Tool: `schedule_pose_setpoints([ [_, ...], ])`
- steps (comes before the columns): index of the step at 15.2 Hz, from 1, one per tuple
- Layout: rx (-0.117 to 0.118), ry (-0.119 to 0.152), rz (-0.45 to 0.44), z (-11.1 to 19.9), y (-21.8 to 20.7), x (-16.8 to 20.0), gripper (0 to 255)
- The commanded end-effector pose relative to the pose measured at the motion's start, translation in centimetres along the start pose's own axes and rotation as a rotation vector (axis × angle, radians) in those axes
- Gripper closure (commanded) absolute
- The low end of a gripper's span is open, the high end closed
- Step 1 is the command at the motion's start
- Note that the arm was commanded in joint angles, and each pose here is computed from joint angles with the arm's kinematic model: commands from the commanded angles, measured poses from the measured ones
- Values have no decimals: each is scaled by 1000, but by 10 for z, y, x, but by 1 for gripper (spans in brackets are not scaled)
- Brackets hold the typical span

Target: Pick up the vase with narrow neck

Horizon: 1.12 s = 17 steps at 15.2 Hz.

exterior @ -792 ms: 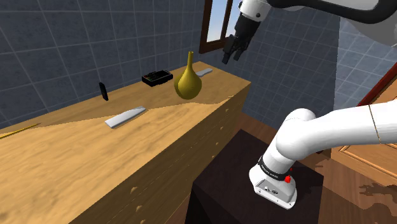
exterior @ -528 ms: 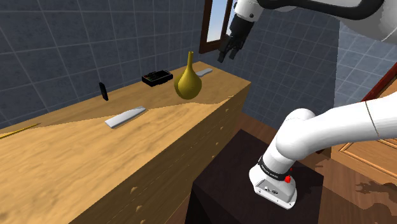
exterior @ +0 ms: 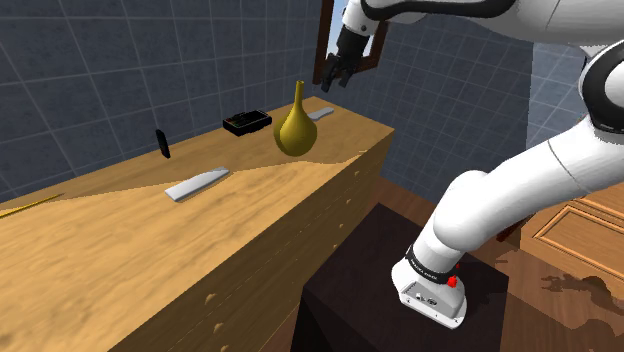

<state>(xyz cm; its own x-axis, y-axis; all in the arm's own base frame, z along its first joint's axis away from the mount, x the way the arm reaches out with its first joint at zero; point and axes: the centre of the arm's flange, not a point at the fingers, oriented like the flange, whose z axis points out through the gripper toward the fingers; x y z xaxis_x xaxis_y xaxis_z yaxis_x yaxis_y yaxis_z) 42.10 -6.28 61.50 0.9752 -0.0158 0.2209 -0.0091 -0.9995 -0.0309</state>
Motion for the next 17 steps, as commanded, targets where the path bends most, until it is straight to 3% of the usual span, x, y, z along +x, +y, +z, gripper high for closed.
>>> schedule_pose_setpoints([
  [1, -6, 7, -4, 10, 6, 22, 0],
  [17, -45, 56, -28, 76, 73, 188, 0],
])
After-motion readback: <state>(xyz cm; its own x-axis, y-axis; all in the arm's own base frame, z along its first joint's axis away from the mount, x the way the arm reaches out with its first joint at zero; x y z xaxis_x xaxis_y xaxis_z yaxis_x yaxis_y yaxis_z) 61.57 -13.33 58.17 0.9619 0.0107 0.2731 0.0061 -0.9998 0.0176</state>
